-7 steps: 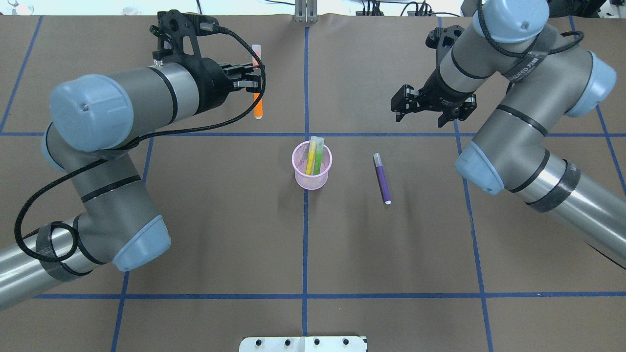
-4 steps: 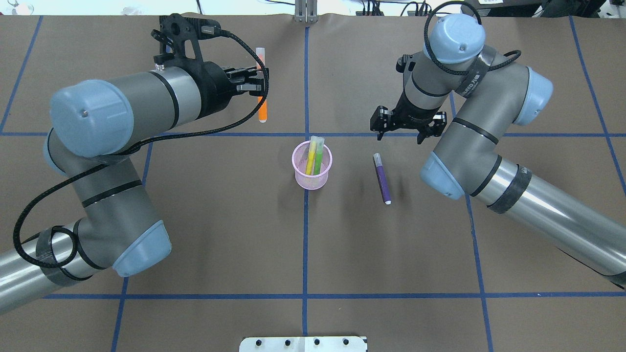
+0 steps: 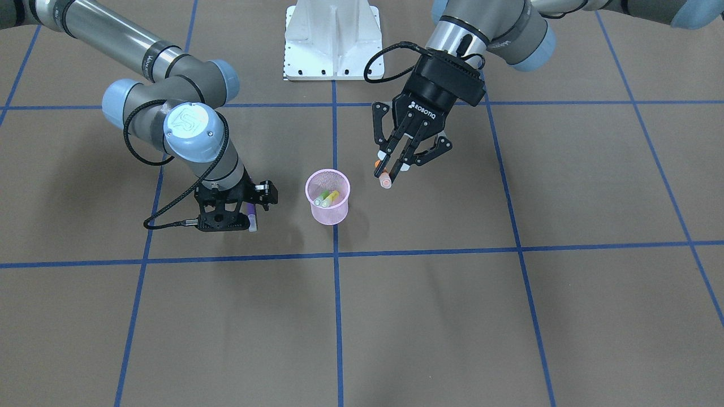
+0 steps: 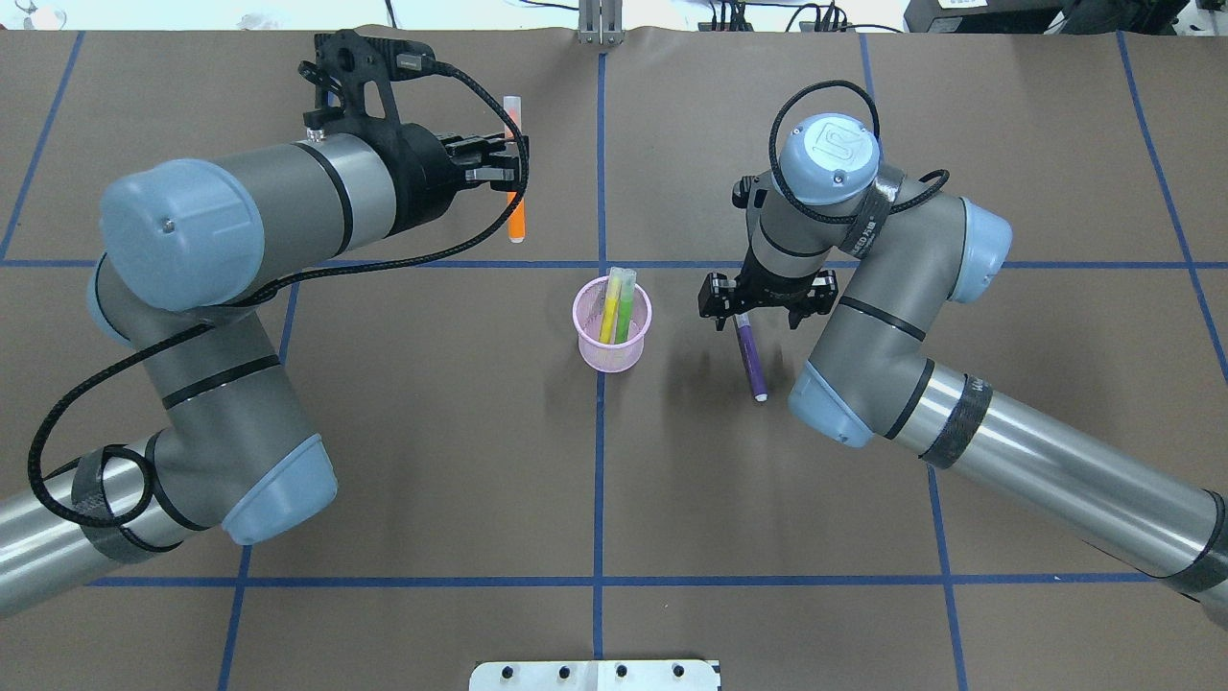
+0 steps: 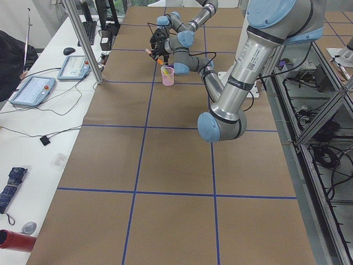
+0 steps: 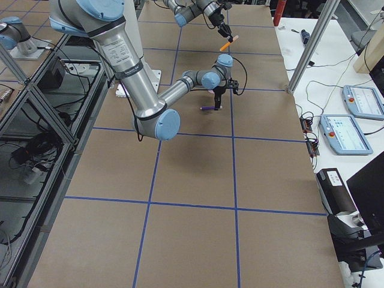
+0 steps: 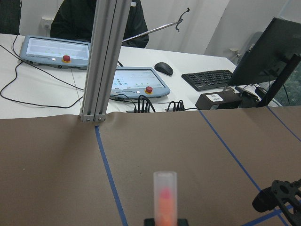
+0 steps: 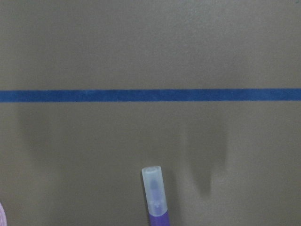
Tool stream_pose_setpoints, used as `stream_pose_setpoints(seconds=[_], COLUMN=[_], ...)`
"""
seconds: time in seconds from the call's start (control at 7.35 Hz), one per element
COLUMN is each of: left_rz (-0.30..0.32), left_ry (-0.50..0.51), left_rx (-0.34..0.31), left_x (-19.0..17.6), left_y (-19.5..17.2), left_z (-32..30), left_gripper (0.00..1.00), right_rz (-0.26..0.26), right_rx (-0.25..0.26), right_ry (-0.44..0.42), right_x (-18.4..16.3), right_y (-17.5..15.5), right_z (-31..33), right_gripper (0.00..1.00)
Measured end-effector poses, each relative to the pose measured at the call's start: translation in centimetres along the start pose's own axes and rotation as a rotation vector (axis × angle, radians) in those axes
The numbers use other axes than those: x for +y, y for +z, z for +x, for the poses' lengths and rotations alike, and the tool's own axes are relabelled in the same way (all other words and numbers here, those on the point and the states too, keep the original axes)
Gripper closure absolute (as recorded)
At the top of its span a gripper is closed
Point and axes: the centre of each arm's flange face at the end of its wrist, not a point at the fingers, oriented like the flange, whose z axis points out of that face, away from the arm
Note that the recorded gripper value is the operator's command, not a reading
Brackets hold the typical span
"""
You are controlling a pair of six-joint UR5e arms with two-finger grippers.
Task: Collect pens into pen holder
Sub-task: 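Move the right gripper over the purple marker beside the cup, then lower the right gripper and close it on the purple marker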
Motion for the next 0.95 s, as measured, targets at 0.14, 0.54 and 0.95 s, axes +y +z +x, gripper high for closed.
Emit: stream_pose_setpoints(seconds=[0.14,0.54,0.95], left_rz=[-0.002,-0.009,-0.011], left_ry=[0.0,0.004,0.009], left_rx=[-0.001,-0.008,-0.01], left_x=[0.1,0.5,0.5], left_y=[0.1,0.4,0.4], left_z=[0.0,-0.3,-0.4], left_gripper=[1.0,1.0,1.0], right_rz=[0.002,-0.004,-0.006], right_rx=[0.009,0.023,0.025], right_ry=[-0.037,-0.078,-0.079], right_x=[0.2,0.2,0.2], right_y=[0.5,1.3,1.6], right_z=[0.3,0.8,0.6], right_gripper=[0.2,0.3,0.3])
